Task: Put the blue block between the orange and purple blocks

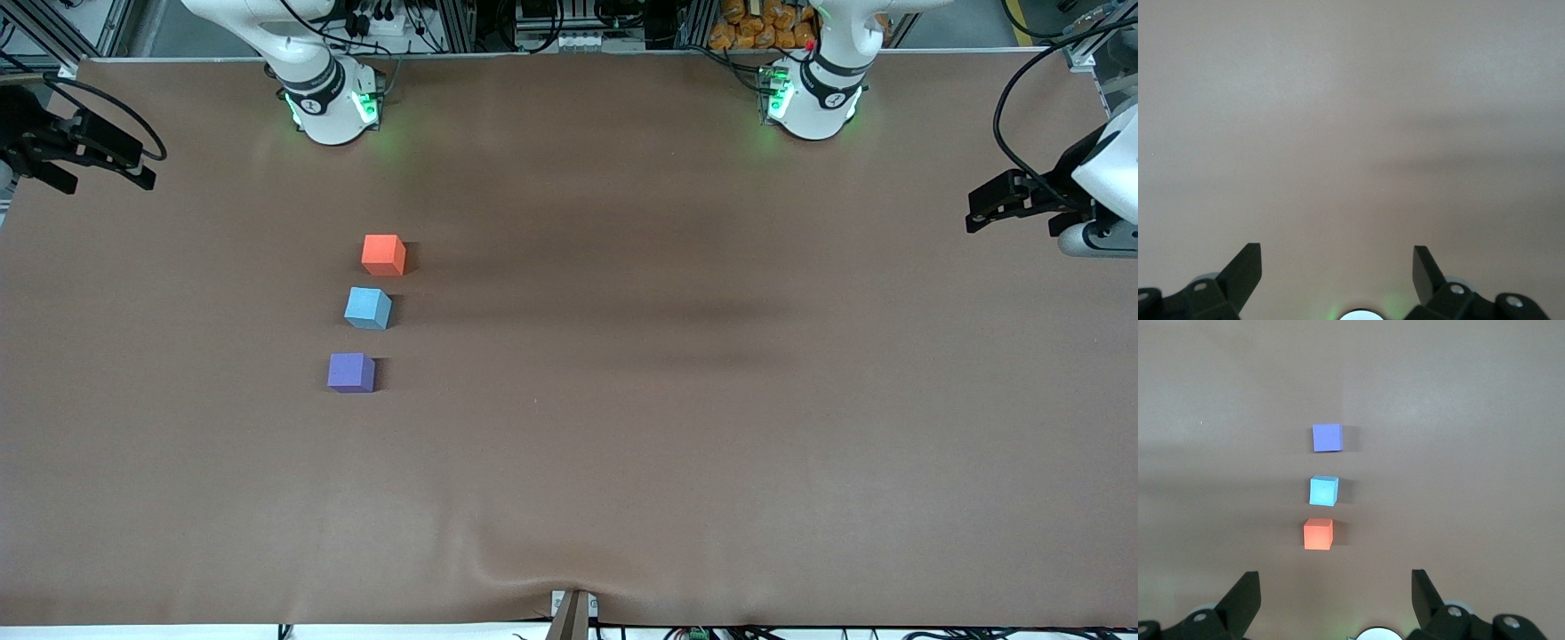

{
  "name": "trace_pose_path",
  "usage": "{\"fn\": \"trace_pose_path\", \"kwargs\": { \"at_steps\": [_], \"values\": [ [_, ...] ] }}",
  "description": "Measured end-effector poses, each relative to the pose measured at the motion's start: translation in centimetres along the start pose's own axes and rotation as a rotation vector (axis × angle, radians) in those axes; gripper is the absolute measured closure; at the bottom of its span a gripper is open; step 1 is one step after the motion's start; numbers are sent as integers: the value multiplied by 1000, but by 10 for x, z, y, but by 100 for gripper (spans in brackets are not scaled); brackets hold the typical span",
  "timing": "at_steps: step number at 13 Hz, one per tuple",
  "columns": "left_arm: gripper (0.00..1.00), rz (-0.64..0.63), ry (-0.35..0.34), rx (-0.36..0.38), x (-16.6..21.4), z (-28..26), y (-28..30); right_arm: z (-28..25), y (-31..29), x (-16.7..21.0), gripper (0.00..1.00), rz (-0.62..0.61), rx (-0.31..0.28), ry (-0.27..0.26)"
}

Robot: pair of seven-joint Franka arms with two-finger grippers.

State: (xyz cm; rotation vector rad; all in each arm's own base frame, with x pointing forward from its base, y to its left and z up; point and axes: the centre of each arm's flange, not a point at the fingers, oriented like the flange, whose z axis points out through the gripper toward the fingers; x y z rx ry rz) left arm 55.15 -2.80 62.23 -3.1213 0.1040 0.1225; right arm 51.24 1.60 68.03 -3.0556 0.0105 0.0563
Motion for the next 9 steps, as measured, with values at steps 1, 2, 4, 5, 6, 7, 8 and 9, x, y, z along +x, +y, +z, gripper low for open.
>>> {"fn": "trace_pose_path", "kwargs": {
  "at_steps": [1, 2, 4, 5, 6, 7, 8, 9],
  "values": [
    [0, 0, 3, 0, 1, 0, 0, 0, 0, 0, 0, 1, -1, 0],
    [0, 0, 6, 0, 1, 0, 0, 0, 1, 0, 0, 2, -8, 0],
    [0, 0, 9, 0, 2, 0, 0, 1, 6, 0, 0, 8, -61, -1],
    [0, 0, 10, 0, 2, 0, 0, 1, 7, 1, 0, 9, -76, -1],
    [0, 0, 11, 0, 2, 0, 0, 1, 7, 1, 0, 9, -80, -2],
    [0, 0, 11, 0, 2, 0, 0, 1, 7, 1, 0, 8, -82, -3],
    [0, 0, 12, 0, 2, 0, 0, 2, 7, 1, 0, 9, -82, -3],
    [0, 0, 12, 0, 2, 0, 0, 2, 8, 1, 0, 9, -82, -5]
  ]
}}
